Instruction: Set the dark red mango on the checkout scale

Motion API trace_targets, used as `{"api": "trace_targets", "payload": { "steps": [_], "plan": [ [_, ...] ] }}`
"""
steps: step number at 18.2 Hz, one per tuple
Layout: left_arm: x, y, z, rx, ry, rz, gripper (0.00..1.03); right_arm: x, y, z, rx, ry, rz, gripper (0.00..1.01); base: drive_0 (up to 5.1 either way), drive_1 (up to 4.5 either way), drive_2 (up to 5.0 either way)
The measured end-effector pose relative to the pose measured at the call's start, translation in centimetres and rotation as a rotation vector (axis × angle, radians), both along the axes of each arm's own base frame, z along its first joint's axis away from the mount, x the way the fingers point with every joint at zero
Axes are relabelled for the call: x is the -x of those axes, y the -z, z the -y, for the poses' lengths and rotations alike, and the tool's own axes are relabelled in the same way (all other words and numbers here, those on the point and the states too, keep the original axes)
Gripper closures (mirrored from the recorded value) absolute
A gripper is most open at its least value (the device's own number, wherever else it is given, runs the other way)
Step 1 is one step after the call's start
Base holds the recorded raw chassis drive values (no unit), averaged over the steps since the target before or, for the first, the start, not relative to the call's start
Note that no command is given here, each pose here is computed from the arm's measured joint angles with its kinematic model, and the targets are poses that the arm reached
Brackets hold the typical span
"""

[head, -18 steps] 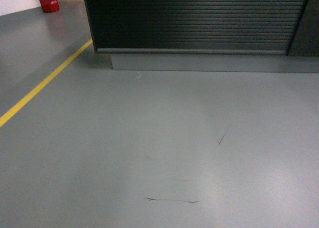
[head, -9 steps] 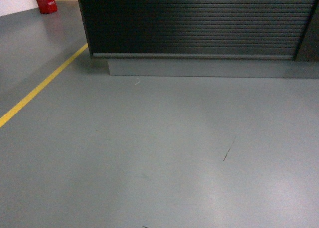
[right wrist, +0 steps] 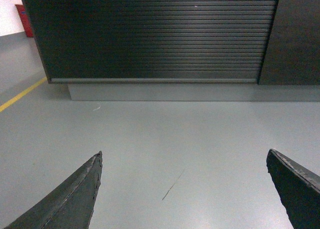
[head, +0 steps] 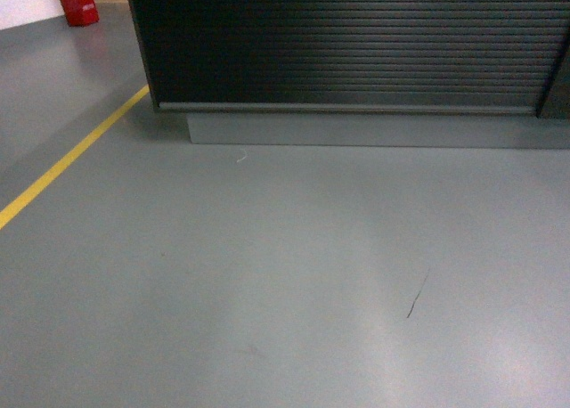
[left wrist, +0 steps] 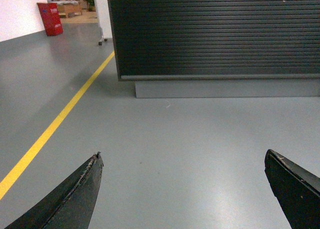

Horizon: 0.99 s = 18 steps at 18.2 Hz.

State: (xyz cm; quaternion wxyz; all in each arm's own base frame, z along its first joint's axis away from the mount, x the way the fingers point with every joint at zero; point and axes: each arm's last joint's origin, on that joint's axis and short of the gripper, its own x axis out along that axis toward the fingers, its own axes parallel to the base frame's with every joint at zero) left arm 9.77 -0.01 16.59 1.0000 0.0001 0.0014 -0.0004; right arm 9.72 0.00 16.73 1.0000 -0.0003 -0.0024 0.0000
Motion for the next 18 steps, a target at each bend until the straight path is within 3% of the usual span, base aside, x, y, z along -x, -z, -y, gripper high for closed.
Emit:
{"api": "trace_targets", "payload": {
  "steps": [18],
  "plan": [
    [0.00,0.01,0.00,0.000,0.000,-0.001,0.05,0.00,0.01,0.00,0.000,0.000,-0.001,0.03,0.0,3.14,-3.1]
  ]
}}
